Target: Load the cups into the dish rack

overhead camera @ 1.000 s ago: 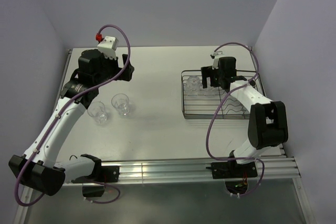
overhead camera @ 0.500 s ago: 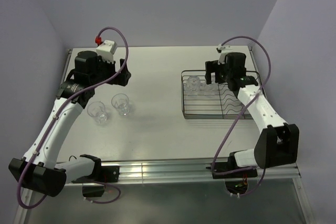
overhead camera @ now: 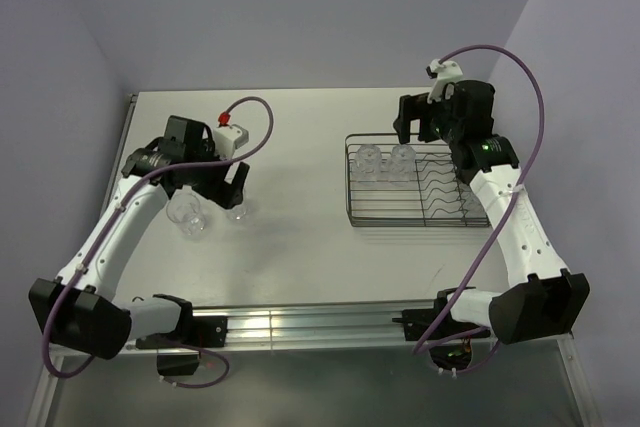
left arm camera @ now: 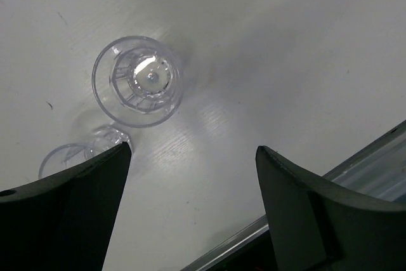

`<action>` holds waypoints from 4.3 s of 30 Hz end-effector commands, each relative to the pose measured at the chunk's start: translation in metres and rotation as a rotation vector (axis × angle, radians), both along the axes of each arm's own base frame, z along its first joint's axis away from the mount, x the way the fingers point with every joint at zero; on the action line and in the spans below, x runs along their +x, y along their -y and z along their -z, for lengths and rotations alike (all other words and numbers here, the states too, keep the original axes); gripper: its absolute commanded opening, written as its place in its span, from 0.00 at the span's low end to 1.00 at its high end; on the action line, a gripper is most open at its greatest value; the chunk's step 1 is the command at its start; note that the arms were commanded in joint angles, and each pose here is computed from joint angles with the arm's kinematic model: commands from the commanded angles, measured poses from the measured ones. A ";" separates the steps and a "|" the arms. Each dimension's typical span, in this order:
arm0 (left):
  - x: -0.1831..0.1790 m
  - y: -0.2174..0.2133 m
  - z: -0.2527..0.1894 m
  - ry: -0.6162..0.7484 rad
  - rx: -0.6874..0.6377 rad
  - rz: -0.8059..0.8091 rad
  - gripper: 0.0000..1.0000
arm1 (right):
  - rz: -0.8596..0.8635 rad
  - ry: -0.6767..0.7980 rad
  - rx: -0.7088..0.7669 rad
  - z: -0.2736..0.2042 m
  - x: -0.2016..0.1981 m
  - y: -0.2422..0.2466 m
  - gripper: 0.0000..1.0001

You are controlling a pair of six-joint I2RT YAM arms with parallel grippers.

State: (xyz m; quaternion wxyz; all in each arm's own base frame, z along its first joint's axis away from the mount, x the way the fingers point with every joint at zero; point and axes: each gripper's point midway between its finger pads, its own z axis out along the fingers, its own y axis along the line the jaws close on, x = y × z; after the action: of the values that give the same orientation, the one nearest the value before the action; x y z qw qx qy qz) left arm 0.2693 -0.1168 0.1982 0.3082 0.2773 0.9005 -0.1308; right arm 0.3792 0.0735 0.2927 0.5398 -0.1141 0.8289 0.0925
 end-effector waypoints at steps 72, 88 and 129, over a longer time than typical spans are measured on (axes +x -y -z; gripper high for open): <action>-0.003 0.048 -0.276 0.671 -1.143 0.046 0.00 | -0.532 -0.019 1.147 -0.147 -0.034 -0.180 1.00; -0.013 0.052 -0.286 0.627 -1.312 0.078 0.00 | -0.825 -0.094 1.185 -0.170 -0.070 -0.270 1.00; -0.019 0.068 -0.272 0.529 -1.330 0.143 0.00 | -0.925 -0.105 1.223 -0.190 -0.078 -0.317 0.96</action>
State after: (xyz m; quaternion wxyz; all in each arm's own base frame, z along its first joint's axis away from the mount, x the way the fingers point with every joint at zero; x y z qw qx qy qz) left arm 0.2624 -0.1832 0.4572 0.5987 0.0870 0.5298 -0.5944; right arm 0.3085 0.3939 0.4482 0.3467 -0.1100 0.5609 0.7437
